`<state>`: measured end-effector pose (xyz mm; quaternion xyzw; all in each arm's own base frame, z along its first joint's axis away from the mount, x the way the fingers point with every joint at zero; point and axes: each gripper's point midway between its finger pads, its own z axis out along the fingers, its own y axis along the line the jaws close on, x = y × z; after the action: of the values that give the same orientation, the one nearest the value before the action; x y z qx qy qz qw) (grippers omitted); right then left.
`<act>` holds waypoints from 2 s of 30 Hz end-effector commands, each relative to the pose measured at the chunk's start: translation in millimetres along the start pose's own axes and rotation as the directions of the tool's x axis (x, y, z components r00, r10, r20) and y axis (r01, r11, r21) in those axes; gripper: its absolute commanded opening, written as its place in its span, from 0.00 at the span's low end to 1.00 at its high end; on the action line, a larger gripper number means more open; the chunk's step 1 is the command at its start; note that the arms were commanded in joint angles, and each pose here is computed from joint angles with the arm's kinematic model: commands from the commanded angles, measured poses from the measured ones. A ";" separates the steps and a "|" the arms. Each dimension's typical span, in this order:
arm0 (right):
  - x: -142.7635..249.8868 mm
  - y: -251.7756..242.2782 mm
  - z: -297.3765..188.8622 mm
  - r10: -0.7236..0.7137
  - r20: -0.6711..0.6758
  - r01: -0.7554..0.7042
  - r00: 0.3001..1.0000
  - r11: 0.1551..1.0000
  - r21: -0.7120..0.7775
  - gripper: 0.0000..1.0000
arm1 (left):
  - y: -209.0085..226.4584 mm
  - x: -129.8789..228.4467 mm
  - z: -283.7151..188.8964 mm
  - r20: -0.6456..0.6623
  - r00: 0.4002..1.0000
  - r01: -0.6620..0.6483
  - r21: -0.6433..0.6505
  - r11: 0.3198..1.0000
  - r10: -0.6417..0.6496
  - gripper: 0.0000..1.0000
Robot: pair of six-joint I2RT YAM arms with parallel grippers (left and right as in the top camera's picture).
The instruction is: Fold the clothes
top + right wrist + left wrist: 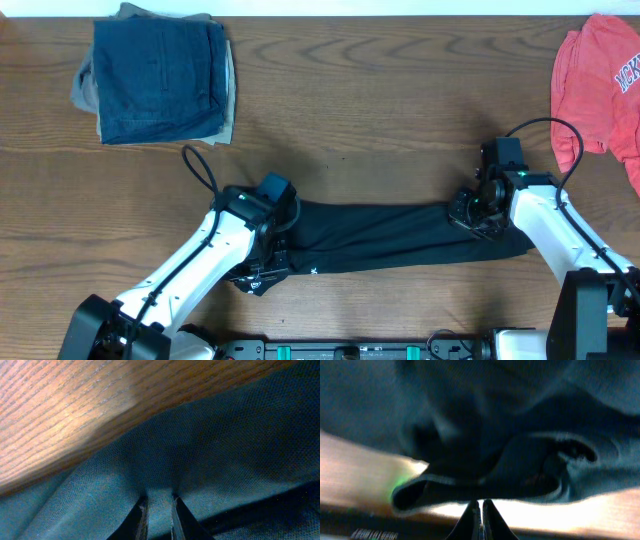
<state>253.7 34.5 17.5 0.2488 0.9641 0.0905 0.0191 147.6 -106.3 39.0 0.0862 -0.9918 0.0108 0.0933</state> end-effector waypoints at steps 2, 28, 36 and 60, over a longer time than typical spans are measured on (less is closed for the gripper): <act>0.3 0.6 -0.6 -0.001 0.009 0.001 1.000 1.000 0.002 0.15 | 3.7 1.6 13.2 0.006 1.000 0.010 -0.002 1.000 -0.010 0.07; 1.7 -0.2 -0.6 -0.003 0.003 0.003 1.000 1.000 0.005 0.16 | 20.3 -60.3 19.1 0.195 0.972 0.133 0.003 0.991 -0.131 0.10; 2.7 -0.7 -0.6 -0.007 -0.001 0.007 1.000 1.000 0.007 0.16 | 20.2 -81.6 13.8 0.256 0.964 0.060 0.030 0.998 -0.066 0.09; 6.3 41.3 -2.2 -0.106 -0.009 0.103 0.994 0.979 -0.178 0.17 | -52.5 -88.2 -69.1 0.288 0.957 -0.082 0.411 0.908 -0.043 0.06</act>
<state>267.8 51.2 21.9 0.2214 0.9648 0.1358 0.0401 256.1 -107.4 84.3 0.1202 -0.9782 0.1361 -0.1006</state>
